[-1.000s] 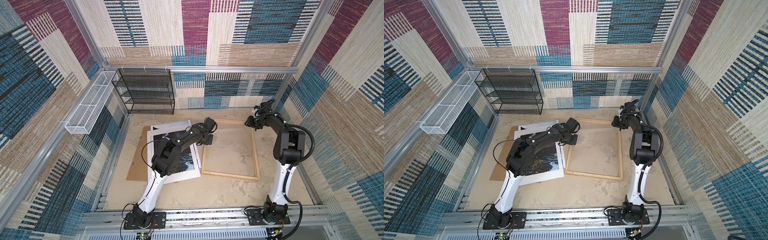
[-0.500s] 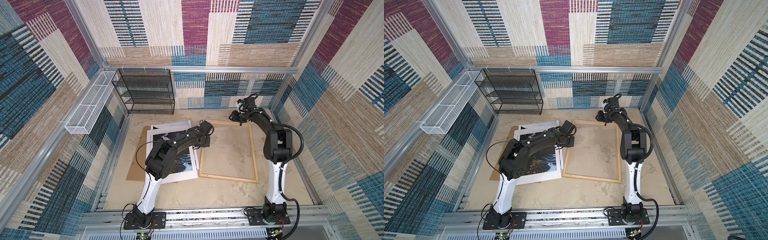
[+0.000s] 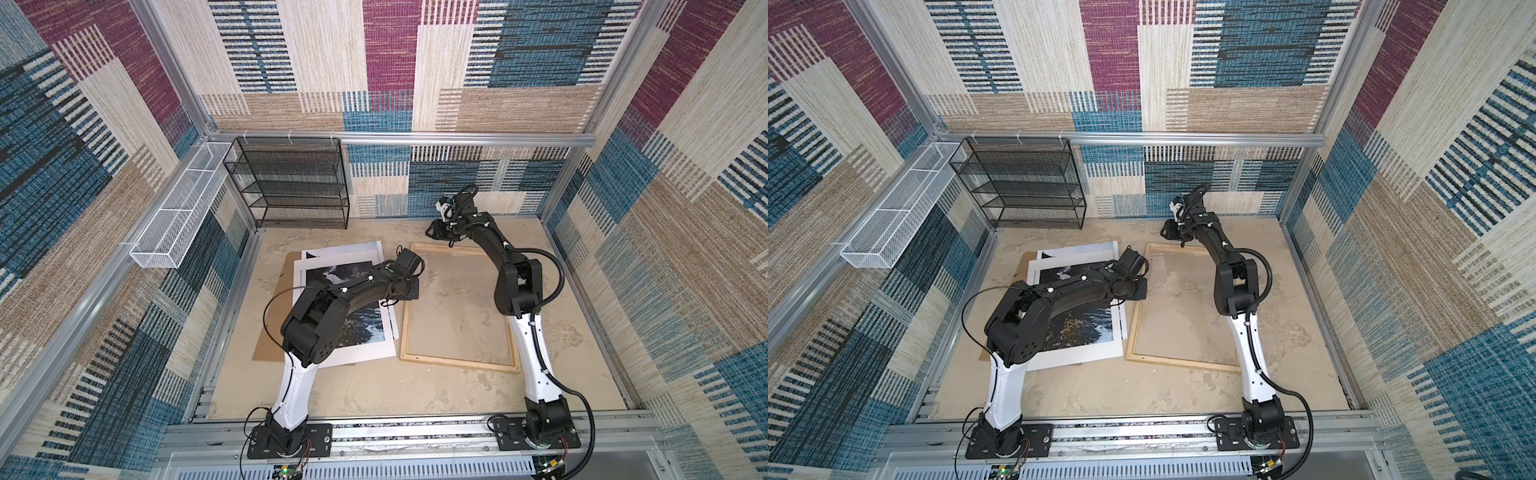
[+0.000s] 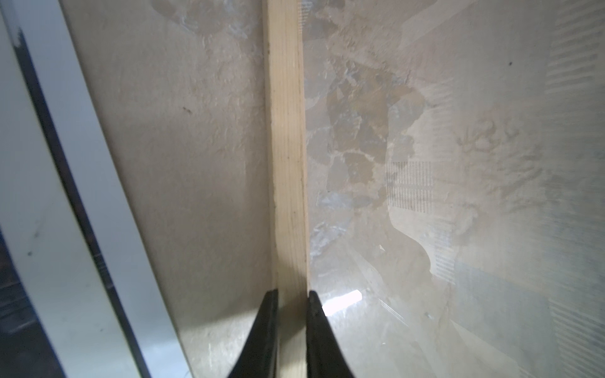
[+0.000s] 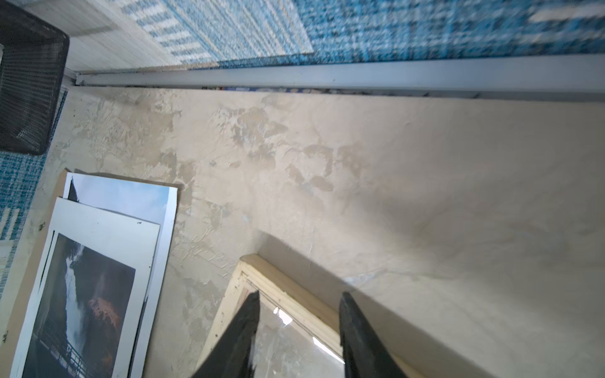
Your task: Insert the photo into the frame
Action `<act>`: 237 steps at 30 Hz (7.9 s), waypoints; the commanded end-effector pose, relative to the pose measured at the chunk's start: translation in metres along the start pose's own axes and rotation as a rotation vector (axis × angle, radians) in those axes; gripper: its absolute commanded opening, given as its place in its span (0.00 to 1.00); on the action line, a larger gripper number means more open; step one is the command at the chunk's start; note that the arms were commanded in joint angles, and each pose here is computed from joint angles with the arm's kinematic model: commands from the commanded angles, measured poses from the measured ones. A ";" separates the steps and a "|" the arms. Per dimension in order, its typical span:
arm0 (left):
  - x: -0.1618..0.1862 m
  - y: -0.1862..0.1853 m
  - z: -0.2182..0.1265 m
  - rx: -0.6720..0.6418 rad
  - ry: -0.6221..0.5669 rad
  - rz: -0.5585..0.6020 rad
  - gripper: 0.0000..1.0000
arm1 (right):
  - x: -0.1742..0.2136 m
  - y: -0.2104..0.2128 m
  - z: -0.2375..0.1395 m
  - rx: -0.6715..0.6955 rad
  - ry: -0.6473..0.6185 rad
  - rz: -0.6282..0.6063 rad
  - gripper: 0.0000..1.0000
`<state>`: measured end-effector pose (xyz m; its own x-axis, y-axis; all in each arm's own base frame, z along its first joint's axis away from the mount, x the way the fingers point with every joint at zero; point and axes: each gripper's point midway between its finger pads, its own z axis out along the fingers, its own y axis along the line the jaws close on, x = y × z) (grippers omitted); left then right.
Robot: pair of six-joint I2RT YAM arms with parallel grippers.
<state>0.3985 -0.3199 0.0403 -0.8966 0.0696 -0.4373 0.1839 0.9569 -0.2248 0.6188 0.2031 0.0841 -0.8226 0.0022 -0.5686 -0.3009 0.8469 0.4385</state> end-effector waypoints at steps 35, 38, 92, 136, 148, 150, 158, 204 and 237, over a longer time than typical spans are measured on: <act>0.046 0.010 0.000 -0.045 0.165 -0.022 0.14 | 0.040 0.031 0.022 -0.066 0.111 -0.070 0.41; 0.046 0.009 0.000 -0.042 0.165 -0.018 0.23 | 0.041 0.034 0.021 -0.078 0.111 -0.074 0.41; 0.031 0.008 -0.004 -0.068 0.136 0.006 0.31 | 0.086 0.017 0.019 0.000 0.226 -0.029 0.32; -0.005 0.005 -0.001 -0.086 0.069 0.051 0.19 | 0.054 0.011 -0.005 0.053 0.197 -0.158 0.50; -0.006 0.007 -0.003 -0.092 0.067 0.052 0.19 | 0.075 0.016 -0.006 0.002 0.270 -0.166 0.49; -0.006 0.006 -0.003 -0.092 0.067 0.053 0.19 | 0.077 0.019 -0.007 -0.016 0.276 -0.167 0.49; -0.007 0.006 -0.003 -0.092 0.065 0.053 0.19 | 0.084 0.026 -0.012 -0.057 0.299 -0.167 0.49; -0.003 -0.008 0.000 -0.013 0.093 0.080 0.16 | 0.076 0.011 0.039 -0.066 0.132 0.207 0.00; 0.001 0.009 0.000 -0.099 0.088 0.023 0.14 | 0.083 -0.069 -0.009 0.240 0.109 0.148 0.00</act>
<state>0.4000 -0.3127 0.0375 -0.9183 0.1299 -0.3741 0.1896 0.9736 -0.1274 0.5865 0.1605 0.0387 -0.8562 0.1162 -0.5034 -0.1206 0.9024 0.4136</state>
